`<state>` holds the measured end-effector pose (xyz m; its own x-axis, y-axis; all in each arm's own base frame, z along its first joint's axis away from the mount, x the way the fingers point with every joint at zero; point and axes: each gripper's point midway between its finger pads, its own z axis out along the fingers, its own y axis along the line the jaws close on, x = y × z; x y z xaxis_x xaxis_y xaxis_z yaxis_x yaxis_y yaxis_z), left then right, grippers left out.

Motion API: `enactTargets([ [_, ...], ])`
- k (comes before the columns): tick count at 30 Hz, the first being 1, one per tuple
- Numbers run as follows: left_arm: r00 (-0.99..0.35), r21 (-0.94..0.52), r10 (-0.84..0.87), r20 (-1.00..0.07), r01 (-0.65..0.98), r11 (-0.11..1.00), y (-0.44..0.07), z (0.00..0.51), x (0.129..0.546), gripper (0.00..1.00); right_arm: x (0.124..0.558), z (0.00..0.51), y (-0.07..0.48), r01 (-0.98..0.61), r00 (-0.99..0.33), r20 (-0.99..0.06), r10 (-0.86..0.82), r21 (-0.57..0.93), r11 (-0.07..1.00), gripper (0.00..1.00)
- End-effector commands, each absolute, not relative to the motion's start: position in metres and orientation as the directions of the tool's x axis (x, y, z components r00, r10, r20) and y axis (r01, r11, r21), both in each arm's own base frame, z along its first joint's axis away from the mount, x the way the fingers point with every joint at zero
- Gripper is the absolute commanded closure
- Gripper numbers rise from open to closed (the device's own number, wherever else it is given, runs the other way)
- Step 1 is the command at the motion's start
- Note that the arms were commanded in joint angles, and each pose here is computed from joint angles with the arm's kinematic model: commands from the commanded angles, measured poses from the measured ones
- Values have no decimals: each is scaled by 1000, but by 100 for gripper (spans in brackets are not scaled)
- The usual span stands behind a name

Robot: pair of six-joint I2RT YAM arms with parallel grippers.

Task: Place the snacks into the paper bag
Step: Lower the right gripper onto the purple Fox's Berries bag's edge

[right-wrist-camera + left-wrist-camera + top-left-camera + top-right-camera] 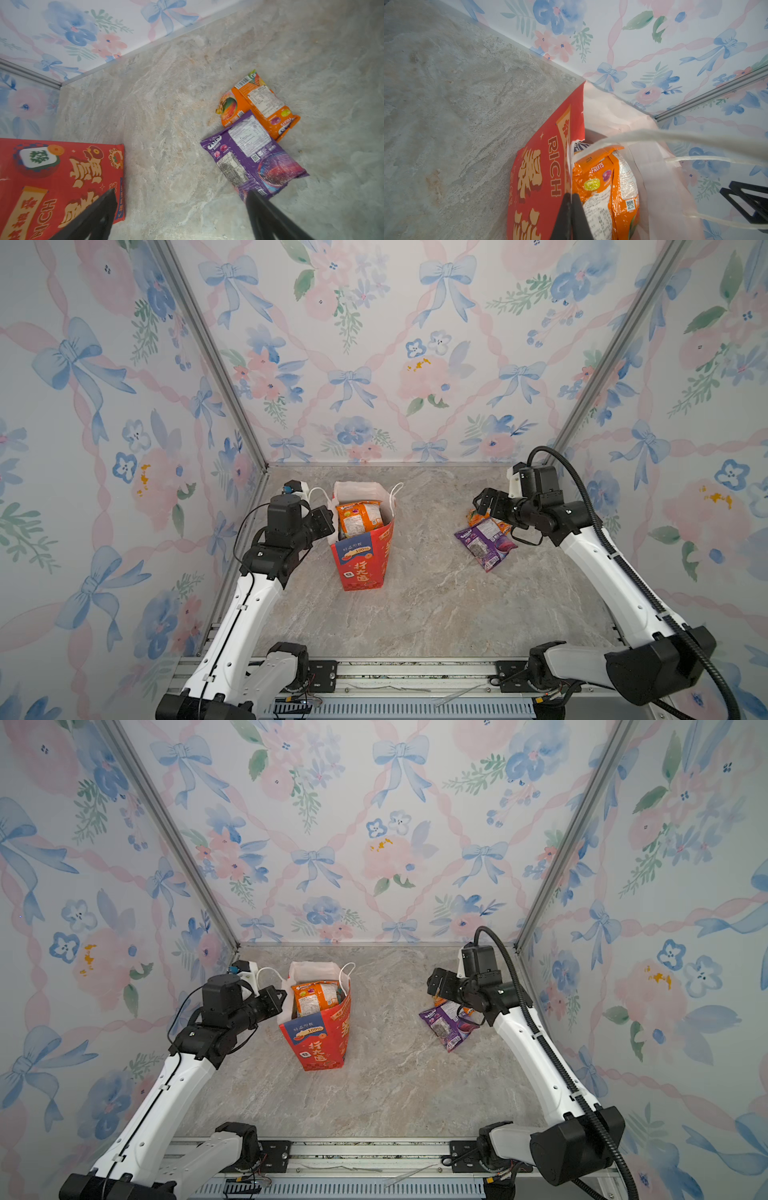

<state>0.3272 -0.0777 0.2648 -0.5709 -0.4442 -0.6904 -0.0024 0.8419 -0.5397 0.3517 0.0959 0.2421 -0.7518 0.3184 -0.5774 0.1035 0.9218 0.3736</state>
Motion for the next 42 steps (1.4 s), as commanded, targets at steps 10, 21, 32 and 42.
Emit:
enactTargets([
  [10,-557,-539,-467,-686,-41,841,-66,258,327,100,344,152,30,344,-809,-396,433,279,897,4],
  [21,-558,-543,-493,-668,-87,835,-51,246,326,100,366,109,28,356,-849,-310,428,265,896,4],
  [32,-564,-542,-498,-659,-105,834,-46,240,328,100,385,86,34,316,-887,-248,389,288,904,4],
  [42,-563,-546,-503,-655,-107,831,-46,239,326,100,385,74,76,178,-948,-224,226,216,960,3],
])
